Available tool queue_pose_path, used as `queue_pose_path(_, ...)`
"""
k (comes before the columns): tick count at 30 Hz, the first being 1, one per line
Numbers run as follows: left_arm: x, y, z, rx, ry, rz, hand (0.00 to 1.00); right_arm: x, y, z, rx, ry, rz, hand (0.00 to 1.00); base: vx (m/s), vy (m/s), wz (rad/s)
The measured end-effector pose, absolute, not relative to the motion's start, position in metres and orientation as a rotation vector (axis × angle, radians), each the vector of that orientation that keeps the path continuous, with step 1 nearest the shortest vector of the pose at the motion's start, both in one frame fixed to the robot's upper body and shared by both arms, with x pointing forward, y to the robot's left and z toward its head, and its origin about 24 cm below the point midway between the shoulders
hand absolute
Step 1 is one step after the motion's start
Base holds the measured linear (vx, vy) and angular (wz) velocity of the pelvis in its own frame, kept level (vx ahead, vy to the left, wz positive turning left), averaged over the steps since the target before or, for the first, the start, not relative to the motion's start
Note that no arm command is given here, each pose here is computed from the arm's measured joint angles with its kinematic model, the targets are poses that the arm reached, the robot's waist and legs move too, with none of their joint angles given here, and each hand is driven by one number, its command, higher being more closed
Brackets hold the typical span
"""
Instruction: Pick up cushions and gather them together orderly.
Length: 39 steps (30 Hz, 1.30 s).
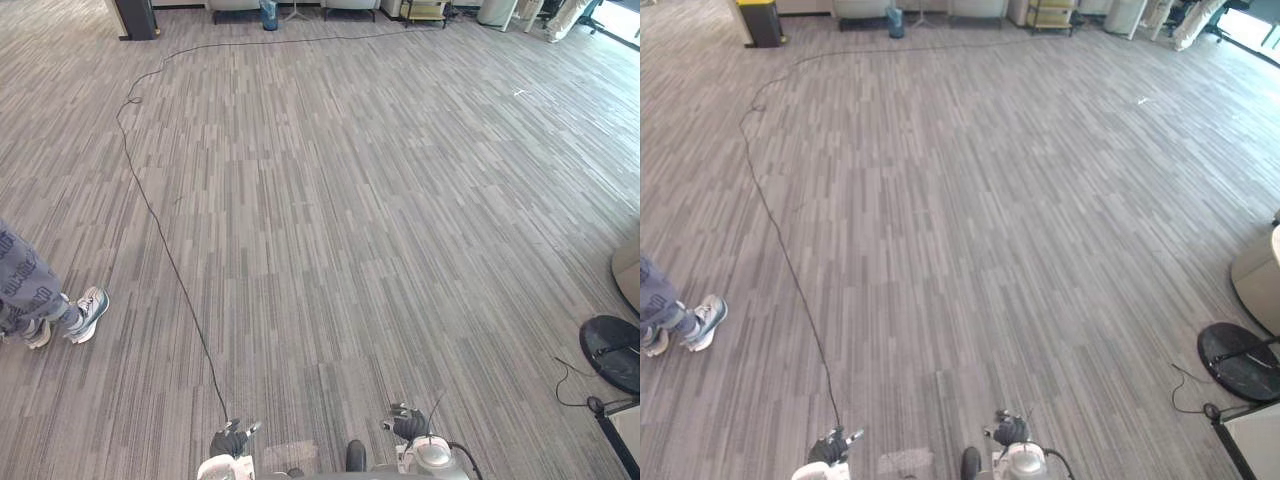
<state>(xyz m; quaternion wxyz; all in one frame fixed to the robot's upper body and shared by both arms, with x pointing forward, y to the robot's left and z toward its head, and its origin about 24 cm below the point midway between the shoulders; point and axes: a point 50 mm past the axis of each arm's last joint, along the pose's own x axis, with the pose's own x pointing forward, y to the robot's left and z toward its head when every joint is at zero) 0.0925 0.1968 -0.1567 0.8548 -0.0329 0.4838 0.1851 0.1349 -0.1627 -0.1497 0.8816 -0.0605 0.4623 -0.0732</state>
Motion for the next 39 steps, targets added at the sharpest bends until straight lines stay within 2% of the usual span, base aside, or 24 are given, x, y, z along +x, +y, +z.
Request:
queue_pose_path(18,0.089,0.2,-0.16,-0.136,1.051,0.453,0.0,0.128,-0.179,-0.156,-0.048,1.055,-0.292,0.0,-0.02,0.0,0.06)
queue_pose_path(39,0.094,0.201,-0.159,-0.093,1.056,0.367,0.0,0.121,-0.19,-0.157,0.111,1.059,-0.425,0.0,-0.01,0.001,0.13)
